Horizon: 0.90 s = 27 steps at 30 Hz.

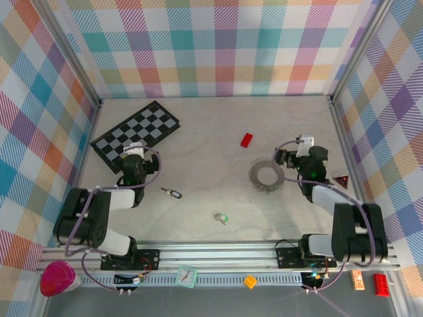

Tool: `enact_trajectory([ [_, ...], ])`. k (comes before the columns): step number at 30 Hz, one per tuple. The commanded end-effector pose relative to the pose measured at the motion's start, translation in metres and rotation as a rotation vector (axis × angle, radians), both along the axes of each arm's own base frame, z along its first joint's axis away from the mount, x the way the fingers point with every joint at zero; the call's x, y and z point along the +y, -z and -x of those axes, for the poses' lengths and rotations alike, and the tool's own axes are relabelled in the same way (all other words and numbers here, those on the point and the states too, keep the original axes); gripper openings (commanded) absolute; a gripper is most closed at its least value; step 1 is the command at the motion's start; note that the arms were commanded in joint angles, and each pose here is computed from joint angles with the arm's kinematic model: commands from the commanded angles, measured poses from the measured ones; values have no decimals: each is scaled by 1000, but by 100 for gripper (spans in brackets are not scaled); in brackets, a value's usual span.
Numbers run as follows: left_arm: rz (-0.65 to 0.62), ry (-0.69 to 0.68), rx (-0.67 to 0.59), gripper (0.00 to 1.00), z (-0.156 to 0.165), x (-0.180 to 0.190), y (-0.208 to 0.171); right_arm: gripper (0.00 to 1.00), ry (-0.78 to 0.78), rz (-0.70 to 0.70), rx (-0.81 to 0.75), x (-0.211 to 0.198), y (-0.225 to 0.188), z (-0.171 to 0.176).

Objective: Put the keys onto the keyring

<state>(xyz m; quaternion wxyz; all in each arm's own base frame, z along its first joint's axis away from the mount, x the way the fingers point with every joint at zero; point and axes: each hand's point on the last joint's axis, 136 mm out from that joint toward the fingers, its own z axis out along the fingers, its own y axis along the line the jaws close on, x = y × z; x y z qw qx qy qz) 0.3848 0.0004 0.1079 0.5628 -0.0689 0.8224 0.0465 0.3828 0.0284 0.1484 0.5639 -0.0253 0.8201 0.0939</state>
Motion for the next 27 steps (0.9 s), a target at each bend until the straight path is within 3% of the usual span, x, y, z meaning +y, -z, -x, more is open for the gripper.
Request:
enact_trajectory([
  [1, 30, 56, -26, 100, -3, -11, -42, 99, 16, -115, 97, 4, -19, 8],
  [6, 174, 129, 8, 100, 6, -32, -69, 98, 117, -331, 339, 9, -10, 27],
  [11, 342, 204, 99, 100, 18, -61, -67, 81, 65, -412, 555, 40, 9, 54],
  [17, 466, 333, 163, 96, 30, -131, -58, 72, 19, -253, 749, 80, 33, 91],
  [21, 451, 459, 177, 96, 36, -192, -52, 65, 82, -145, 807, 73, 51, 98],
  [27, 473, 585, 192, 95, 39, -253, -47, 66, 125, 12, 840, 56, 68, 84],
])
